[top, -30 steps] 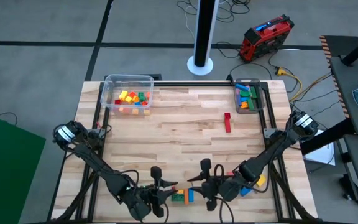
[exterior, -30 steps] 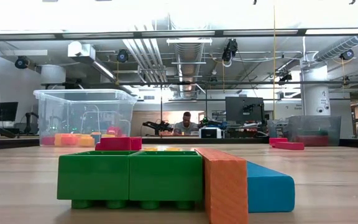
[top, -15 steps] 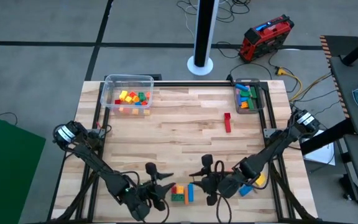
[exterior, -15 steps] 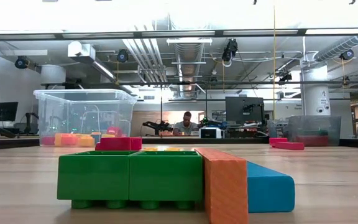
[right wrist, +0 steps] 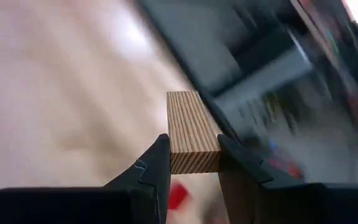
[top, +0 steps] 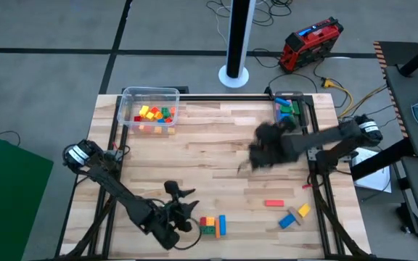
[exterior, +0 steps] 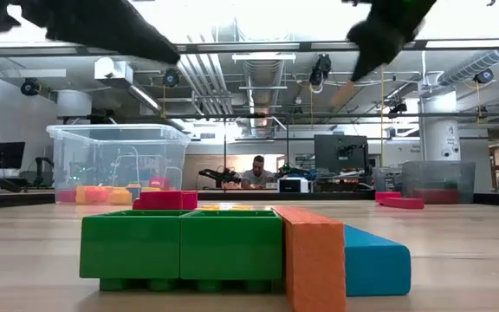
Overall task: Sort blocks by size
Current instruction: Put the brown rectangular wooden block into the black bin, then put the red rectangular wooden block into the black bin
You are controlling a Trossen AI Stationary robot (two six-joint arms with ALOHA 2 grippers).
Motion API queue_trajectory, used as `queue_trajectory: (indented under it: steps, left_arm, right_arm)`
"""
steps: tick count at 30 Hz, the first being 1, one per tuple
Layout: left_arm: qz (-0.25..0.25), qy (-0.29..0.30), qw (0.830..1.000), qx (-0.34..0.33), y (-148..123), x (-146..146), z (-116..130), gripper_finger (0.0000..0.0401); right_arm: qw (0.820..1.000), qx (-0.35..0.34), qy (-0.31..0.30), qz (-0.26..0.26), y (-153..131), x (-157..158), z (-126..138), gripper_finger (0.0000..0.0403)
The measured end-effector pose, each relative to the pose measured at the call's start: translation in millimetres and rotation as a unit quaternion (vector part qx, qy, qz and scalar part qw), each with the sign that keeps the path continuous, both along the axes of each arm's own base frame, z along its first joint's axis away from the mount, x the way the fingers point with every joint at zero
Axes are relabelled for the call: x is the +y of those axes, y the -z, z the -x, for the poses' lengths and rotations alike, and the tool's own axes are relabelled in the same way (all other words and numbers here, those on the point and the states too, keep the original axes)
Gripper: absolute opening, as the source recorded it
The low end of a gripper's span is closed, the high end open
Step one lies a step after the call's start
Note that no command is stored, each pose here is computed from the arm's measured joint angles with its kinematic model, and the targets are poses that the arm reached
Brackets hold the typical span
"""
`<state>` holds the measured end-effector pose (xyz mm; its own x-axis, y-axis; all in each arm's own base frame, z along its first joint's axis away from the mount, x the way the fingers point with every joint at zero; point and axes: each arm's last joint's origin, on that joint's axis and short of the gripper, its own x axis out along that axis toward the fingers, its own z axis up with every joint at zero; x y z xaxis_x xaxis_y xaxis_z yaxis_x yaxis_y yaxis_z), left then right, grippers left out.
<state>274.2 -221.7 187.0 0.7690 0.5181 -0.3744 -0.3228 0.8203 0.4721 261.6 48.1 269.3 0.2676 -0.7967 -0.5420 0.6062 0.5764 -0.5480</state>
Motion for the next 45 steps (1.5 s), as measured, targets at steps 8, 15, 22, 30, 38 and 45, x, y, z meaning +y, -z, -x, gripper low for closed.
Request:
queue_trajectory:
  steps: [8, 15, 22, 30, 38, 45]
  left_arm:
    - [0.016, -0.021, 0.997, 0.077, 13, 37, -18, 0.0185]
    - [0.021, -0.050, 0.992, 0.117, 23, 70, -24, 0.0185]
    - [0.031, -0.048, 0.993, 0.103, 7, 72, -20, 0.0185]
    - [0.055, -0.035, 0.996, 0.059, -31, 73, -4, 0.0185]
    - [0.025, -0.061, 0.998, 0.020, -51, 81, 5, 0.0185]
    - [-0.007, -0.076, 0.997, 0.012, -49, 81, 4, 0.0185]
  right_arm:
    - [0.938, 0.001, 0.347, -0.016, 5, -125, 43, 0.0096]
    - [0.905, 0.041, 0.418, -0.066, 35, -201, 69, 0.0120]
    - [0.903, 0.038, 0.416, -0.100, 45, -215, 76, 0.0182]
    - [0.929, 0.028, 0.353, -0.112, 45, -184, 53, 0.0227]
    - [0.959, -0.018, 0.247, -0.136, 45, -109, 23, 0.0261]
    - [0.961, -0.068, 0.210, -0.170, 69, -41, 12, 0.0285]
